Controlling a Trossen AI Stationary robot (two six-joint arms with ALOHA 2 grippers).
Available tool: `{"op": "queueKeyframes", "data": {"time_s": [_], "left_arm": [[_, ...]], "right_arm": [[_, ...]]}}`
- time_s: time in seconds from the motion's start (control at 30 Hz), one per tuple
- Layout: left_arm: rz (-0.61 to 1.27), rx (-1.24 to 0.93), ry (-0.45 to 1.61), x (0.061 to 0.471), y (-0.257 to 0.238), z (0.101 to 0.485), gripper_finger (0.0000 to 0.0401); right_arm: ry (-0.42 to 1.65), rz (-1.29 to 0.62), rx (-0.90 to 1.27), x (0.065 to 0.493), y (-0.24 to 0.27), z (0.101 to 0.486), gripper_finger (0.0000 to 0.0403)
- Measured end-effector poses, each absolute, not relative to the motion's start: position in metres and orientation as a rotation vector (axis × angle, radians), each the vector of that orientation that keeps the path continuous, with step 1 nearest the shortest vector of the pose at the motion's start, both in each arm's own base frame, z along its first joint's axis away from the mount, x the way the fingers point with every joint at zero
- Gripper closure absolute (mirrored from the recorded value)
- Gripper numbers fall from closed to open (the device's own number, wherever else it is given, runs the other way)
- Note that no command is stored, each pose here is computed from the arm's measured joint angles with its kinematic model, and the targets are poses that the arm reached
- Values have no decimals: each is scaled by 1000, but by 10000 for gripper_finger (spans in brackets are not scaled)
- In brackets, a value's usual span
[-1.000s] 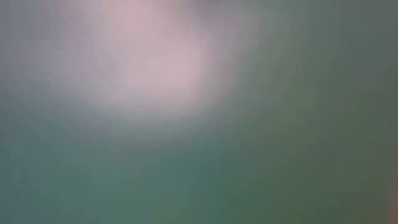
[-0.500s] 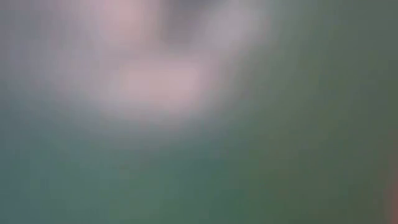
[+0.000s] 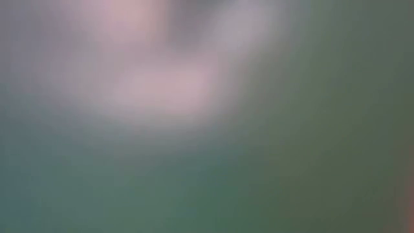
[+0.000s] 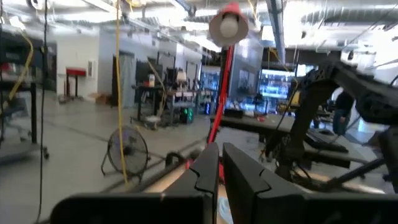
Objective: Pick & Place USB Port
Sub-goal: Put the white charger cable into the green bin
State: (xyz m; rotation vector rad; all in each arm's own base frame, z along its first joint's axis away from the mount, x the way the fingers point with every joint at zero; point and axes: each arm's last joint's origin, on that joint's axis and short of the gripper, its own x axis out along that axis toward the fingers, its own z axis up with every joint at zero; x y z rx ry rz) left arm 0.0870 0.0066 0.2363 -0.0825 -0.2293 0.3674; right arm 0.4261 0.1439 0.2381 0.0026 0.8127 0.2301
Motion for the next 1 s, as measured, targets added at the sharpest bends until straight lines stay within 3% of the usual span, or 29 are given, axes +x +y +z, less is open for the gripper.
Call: {"op": "queueKeyframes", "data": {"time_s": [0.27, 0.6, 0.83, 1.0], "left_arm": [[329, -234, -67, 90, 5, 218, 377], [71, -389, 97, 93, -3, 205, 377], [-37, -463, 187, 100, -12, 191, 377], [-66, -487, 216, 105, -16, 173, 377]], "right_arm": [[763, 233, -6, 422, 164, 243, 392], [714, 260, -70, 444, 211, 248, 395], [897, 242, -139, 464, 228, 217, 395], [879, 247, -134, 466, 227, 221, 395]]}}
